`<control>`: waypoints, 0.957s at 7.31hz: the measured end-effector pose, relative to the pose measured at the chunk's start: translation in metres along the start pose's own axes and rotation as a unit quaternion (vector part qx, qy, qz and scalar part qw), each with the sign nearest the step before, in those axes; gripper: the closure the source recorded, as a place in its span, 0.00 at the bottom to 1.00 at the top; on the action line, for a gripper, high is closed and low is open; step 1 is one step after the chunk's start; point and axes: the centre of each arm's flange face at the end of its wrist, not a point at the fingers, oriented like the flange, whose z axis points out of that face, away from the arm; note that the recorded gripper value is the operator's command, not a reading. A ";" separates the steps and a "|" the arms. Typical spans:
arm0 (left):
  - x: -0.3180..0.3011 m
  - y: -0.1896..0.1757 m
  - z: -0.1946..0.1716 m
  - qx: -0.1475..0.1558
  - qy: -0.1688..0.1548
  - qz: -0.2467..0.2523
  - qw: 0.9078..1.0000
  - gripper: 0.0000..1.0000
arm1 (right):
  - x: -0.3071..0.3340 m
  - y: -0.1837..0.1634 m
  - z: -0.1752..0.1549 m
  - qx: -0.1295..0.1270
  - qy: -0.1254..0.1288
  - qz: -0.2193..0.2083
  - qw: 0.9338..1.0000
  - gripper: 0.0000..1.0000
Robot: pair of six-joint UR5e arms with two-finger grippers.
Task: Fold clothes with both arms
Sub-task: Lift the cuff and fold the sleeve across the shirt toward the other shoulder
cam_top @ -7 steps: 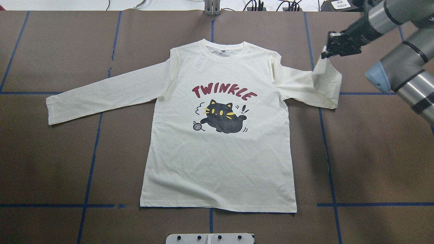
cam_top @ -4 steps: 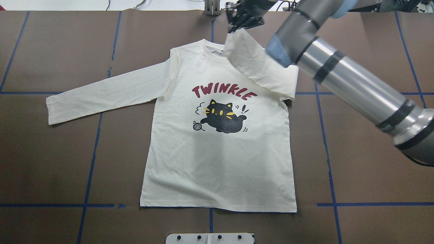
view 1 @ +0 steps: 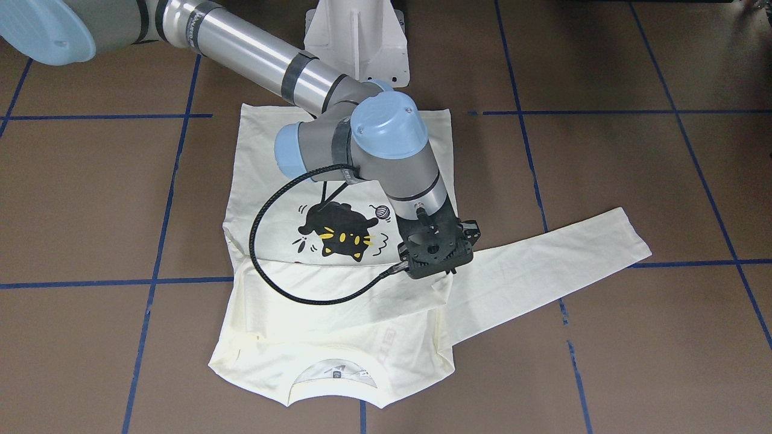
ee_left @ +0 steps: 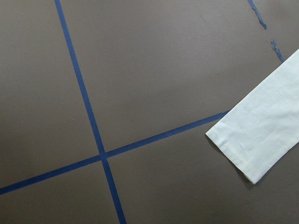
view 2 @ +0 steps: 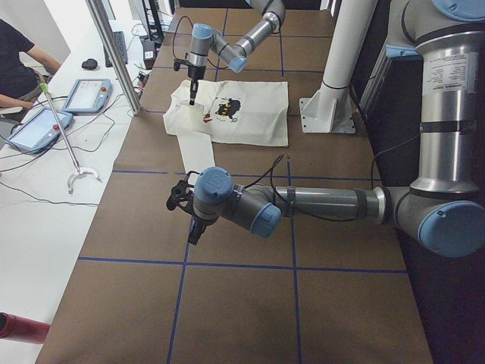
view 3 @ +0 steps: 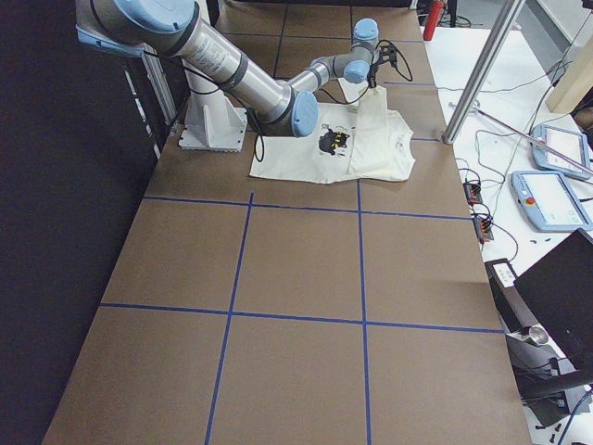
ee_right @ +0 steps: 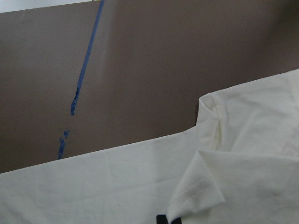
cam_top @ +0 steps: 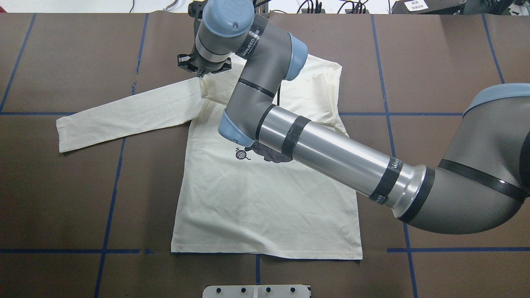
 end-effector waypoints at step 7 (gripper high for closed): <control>0.003 0.000 -0.001 0.000 0.003 -0.009 1.000 0.00 | -0.015 0.051 0.017 0.005 -0.067 -0.017 0.998 0.01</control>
